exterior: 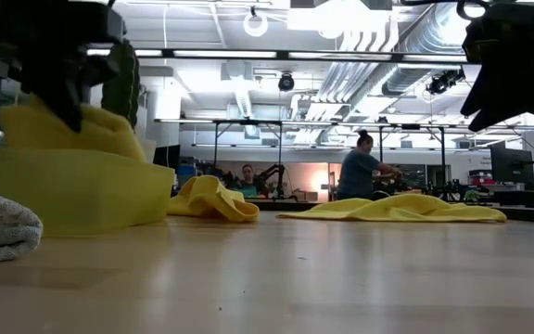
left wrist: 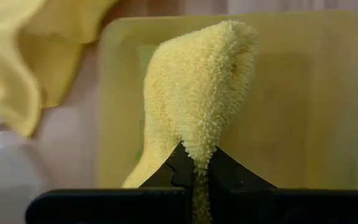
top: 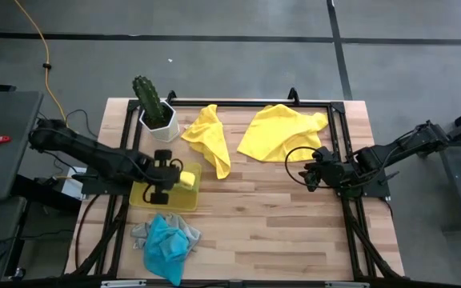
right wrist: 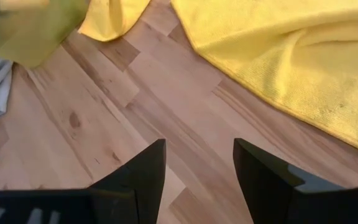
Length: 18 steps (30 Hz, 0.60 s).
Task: Fold microfiber towels
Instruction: Put the bottom yellow microfiber towel into the yellow bin
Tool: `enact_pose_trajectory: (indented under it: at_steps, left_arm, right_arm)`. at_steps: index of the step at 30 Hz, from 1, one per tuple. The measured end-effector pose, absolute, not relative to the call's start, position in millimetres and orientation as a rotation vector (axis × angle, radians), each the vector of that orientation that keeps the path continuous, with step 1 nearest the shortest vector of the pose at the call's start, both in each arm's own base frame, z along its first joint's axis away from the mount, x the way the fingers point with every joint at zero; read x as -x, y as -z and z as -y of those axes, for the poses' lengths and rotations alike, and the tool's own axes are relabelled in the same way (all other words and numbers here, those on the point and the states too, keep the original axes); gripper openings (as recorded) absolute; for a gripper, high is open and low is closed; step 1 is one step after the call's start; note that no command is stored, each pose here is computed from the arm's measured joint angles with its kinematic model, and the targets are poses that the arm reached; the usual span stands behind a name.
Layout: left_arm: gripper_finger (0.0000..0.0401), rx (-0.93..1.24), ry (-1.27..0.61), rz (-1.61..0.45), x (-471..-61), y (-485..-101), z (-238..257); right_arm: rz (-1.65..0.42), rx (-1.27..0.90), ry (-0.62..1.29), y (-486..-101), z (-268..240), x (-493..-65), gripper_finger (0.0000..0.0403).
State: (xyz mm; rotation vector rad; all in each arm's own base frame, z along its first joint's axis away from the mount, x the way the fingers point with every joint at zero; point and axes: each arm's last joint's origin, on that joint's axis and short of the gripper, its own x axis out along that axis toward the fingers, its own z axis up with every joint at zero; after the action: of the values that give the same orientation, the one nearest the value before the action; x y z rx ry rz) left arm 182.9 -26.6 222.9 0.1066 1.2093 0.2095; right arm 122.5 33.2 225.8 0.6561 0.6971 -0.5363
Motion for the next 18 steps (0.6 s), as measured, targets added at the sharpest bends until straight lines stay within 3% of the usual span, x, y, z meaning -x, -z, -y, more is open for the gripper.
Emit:
enact_pose_trajectory:
  at_steps: [10,18]
  left_arm:
    - [0.0001,-0.062,-0.152,-1.227,-194,-184,62]
    - [0.0039,-0.074,-0.036,-1.283,-205,-162,83]
  right_arm:
    - [-0.704,-0.666,0.543,-225,-33,-122,0.0179]
    - [-0.726,-0.654,0.548,-224,-33,-120,0.0179]
